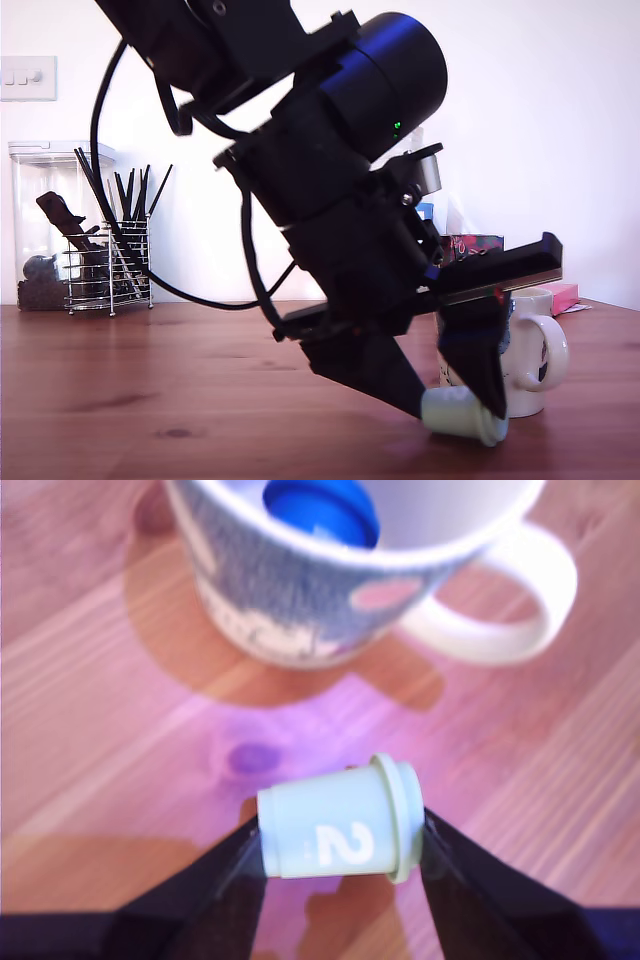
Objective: Pick up the coffee capsules from the table one by one and drop them inside the nearest coffee cup
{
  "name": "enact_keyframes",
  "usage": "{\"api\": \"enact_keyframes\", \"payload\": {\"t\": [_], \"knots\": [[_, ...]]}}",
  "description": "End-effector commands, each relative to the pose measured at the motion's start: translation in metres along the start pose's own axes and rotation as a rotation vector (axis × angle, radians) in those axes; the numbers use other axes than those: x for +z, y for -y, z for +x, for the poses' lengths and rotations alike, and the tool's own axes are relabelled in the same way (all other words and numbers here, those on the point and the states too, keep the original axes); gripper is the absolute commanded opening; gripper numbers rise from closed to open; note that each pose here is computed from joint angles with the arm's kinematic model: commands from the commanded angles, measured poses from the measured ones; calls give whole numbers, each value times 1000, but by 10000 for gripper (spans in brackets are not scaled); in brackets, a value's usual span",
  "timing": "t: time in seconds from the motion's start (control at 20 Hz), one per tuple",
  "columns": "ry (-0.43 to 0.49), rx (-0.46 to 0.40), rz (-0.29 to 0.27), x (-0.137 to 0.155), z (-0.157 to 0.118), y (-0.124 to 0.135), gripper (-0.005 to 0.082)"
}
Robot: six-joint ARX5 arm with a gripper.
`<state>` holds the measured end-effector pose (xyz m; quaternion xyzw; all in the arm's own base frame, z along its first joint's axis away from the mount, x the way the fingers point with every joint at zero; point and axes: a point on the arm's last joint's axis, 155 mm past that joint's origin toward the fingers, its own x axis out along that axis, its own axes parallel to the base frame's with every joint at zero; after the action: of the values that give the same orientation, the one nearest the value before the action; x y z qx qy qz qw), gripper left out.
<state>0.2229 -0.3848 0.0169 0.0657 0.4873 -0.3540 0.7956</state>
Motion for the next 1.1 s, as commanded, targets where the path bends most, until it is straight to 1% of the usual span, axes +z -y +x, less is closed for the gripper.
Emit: {"api": "enact_keyframes", "payload": {"t": [0.0, 0.1, 0.2, 0.25, 0.35, 0.4, 0.45, 0.7, 0.85, 0.95, 1.0, 1.05], "knots": [[11, 6, 34, 0, -15, -2, 315], [57, 8, 59, 13, -33, 1, 315], [122, -1, 86, 30, -54, 5, 315], [172, -8, 101, 42, -68, 9, 315], [270, -41, 107, 65, -87, 19, 315], [315, -59, 121, 76, -92, 24, 315], [340, -68, 123, 82, -93, 27, 315], [353, -72, 123, 86, -73, 26, 315], [348, -86, 118, 96, -65, 25, 315], [340, -95, 140, 107, -62, 30, 315], [324, -89, 139, 112, -61, 30, 315], [299, -83, 153, 115, -57, 30, 315]]}}
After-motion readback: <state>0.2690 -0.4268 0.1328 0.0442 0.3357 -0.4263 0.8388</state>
